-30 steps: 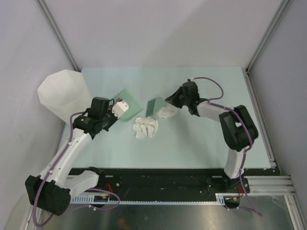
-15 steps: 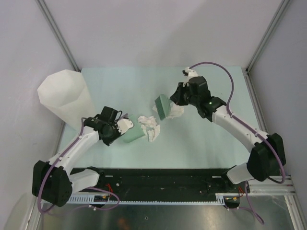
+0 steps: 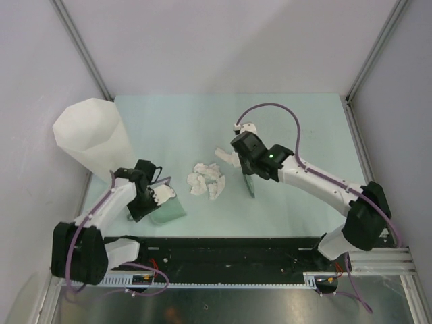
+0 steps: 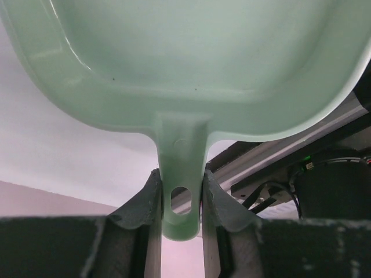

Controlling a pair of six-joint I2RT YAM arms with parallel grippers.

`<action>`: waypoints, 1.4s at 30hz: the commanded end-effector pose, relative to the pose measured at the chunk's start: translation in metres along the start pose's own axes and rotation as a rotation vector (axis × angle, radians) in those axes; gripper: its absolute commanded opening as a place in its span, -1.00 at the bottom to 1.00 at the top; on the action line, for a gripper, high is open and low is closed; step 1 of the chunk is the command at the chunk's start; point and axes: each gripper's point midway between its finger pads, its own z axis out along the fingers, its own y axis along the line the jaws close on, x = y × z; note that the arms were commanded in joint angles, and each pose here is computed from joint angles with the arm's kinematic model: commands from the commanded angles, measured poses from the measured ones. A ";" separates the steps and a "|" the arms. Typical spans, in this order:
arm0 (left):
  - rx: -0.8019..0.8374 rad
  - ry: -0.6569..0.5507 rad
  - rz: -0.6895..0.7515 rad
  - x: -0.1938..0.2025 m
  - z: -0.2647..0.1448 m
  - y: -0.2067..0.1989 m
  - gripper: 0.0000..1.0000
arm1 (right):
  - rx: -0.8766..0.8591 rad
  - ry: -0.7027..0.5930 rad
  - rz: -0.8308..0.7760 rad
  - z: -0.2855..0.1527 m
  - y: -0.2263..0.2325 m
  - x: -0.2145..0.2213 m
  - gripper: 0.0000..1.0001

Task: Sweep away the paper scraps from the table

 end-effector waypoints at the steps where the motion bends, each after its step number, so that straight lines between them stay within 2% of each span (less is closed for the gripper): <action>1: -0.017 -0.011 0.000 -0.015 -0.013 0.028 -1.00 | 0.039 -0.053 0.018 0.001 0.021 -0.015 -1.00; 4: 0.016 -0.009 -0.008 -0.029 -0.009 0.035 -1.00 | -0.021 -0.020 0.022 0.008 0.053 -0.005 -1.00; 10: 0.067 0.025 0.038 -0.047 0.010 0.030 -1.00 | -0.357 0.027 0.060 -0.004 0.144 0.005 -1.00; 14: 0.075 0.004 0.078 -0.060 0.011 0.027 -1.00 | -0.582 -0.101 0.125 -0.037 0.199 -0.033 -1.00; 19: 0.118 -0.078 0.080 -0.085 0.006 0.019 -1.00 | -0.649 -0.204 0.035 -0.064 0.241 -0.068 -1.00; 21: 0.142 -0.134 0.083 -0.093 0.002 0.015 -1.00 | -0.593 -0.171 -0.003 -0.061 0.236 -0.061 -1.00; 25: 0.153 -0.230 0.084 -0.101 -0.010 0.009 -1.00 | -0.477 -0.236 0.016 -0.073 0.201 -0.075 -1.00; 32: 0.208 -0.485 0.052 -0.128 -0.048 -0.002 -1.00 | -0.366 -0.448 0.141 -0.153 0.107 -0.117 -1.00; 38: 0.188 -0.679 0.024 -0.149 -0.099 -0.003 -1.00 | -0.264 -0.620 0.312 -0.217 0.010 -0.131 -1.00; 42: 0.111 -0.814 -0.045 -0.161 -0.156 0.012 -1.00 | -0.173 -0.679 0.397 -0.236 -0.041 -0.123 -1.00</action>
